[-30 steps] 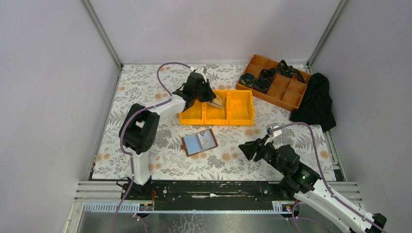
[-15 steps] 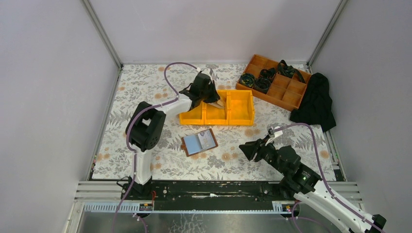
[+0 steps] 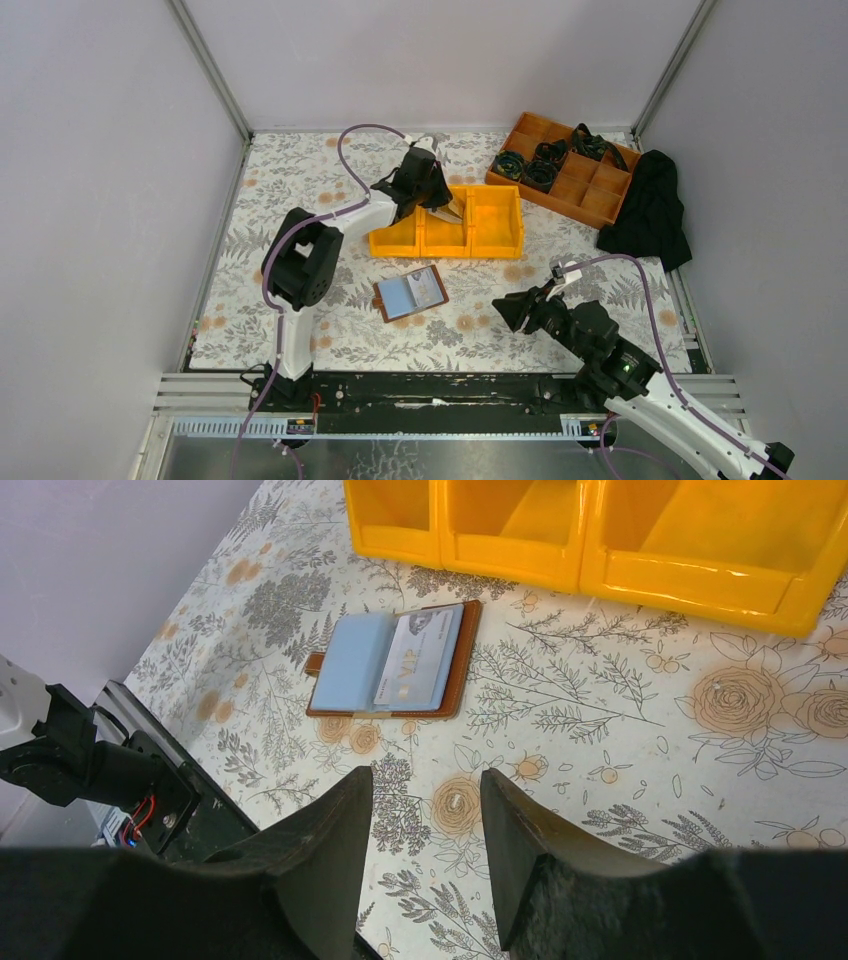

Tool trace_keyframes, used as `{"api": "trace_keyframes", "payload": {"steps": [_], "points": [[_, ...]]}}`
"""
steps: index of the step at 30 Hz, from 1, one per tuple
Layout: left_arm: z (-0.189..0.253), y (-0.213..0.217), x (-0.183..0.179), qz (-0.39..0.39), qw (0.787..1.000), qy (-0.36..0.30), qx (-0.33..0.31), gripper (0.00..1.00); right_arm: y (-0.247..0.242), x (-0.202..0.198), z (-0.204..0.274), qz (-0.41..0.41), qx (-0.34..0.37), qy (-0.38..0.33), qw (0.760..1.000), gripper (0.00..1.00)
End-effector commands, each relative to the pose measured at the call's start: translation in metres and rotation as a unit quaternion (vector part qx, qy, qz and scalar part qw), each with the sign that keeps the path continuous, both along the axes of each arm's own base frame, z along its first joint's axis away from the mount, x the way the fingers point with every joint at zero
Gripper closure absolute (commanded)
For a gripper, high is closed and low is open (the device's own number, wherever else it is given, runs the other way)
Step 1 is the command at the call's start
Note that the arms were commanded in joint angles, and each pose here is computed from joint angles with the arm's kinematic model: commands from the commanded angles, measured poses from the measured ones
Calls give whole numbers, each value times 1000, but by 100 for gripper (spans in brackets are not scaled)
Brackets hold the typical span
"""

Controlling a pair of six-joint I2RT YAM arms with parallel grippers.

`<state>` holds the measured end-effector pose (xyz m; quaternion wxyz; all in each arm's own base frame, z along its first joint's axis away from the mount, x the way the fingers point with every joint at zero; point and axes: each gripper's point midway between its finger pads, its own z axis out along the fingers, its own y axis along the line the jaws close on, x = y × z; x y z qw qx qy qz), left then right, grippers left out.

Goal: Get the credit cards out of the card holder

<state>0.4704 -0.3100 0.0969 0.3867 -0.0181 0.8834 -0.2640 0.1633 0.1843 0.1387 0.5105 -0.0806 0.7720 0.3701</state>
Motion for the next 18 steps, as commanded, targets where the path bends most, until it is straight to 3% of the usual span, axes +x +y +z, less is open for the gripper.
{"api": "trace_keyframes", "payload": {"steps": [1,12,18], "points": [[5,7,7,11,1000,-14,16,82,0,4,3,-10,11,-5,1000,49],[18,18,1,19,999,-23,18,69,2,3,2,-6,15,-3,1000,49],[34,33,2,41,998,-46,25,69,2,3,0,-6,16,-1,1000,49]]}}
